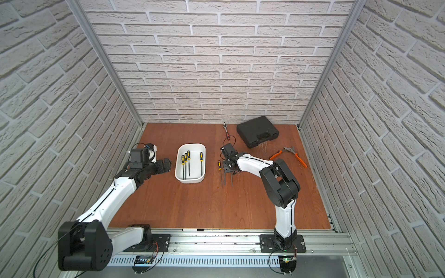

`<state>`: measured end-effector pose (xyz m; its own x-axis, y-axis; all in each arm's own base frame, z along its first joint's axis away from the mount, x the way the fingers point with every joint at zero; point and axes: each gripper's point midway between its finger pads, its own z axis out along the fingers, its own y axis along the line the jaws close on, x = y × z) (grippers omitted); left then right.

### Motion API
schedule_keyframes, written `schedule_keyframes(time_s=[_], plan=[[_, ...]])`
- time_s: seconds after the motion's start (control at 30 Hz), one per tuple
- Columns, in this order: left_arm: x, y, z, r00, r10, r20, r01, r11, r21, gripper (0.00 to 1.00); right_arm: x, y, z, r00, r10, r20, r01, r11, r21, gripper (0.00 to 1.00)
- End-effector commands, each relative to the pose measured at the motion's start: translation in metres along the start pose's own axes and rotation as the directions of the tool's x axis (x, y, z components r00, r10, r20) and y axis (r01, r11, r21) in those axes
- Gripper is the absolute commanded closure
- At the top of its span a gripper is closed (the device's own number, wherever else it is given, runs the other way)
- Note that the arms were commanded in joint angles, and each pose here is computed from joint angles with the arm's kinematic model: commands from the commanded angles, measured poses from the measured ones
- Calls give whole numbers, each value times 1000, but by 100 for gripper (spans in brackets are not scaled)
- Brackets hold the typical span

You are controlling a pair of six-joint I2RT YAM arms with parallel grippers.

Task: Take the file tool out of the storage box
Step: Place the file tool at the center of the board, then adjust the file tool at the center of the board.

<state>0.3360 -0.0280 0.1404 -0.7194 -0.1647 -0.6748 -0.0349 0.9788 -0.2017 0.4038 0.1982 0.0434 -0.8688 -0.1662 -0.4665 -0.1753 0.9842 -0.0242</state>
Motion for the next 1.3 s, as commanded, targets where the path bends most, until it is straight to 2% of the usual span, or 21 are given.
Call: schedule_keyframes(time_s=[0.0,0.13,0.23,0.27,0.57,0.6,0.93,1.27], plan=[[-8,-1,1,1000,2,27,-3,1000,12,1,-34,-2,-30,994,36,99,-34,999,-19,69],[-8,-1,-1,999,1,33,-2,1000,11,1,-38,-12,-22,991,107,83,-107,994,-12,77],[-8,-1,-2,999,2,35,-3,1000,10,1,-37,-23,-15,984,163,67,-164,986,7,97],[-8,-1,-2,999,2,34,-2,1000,11,1,-37,-26,-14,982,174,66,-176,984,15,98],[-8,-1,-1,999,2,32,-3,1000,15,1,-32,-38,-3,992,124,20,-126,986,109,98],[-8,-1,-1,999,2,33,-3,1000,15,2,-24,-37,10,993,117,-11,-114,986,121,98],[-10,-1,-3,999,7,35,-8,1000,12,1,-21,-26,28,994,100,-52,-95,990,102,98],[-10,-2,-2,999,6,35,-7,1000,14,2,-33,4,14,996,82,-17,-81,995,56,98]])
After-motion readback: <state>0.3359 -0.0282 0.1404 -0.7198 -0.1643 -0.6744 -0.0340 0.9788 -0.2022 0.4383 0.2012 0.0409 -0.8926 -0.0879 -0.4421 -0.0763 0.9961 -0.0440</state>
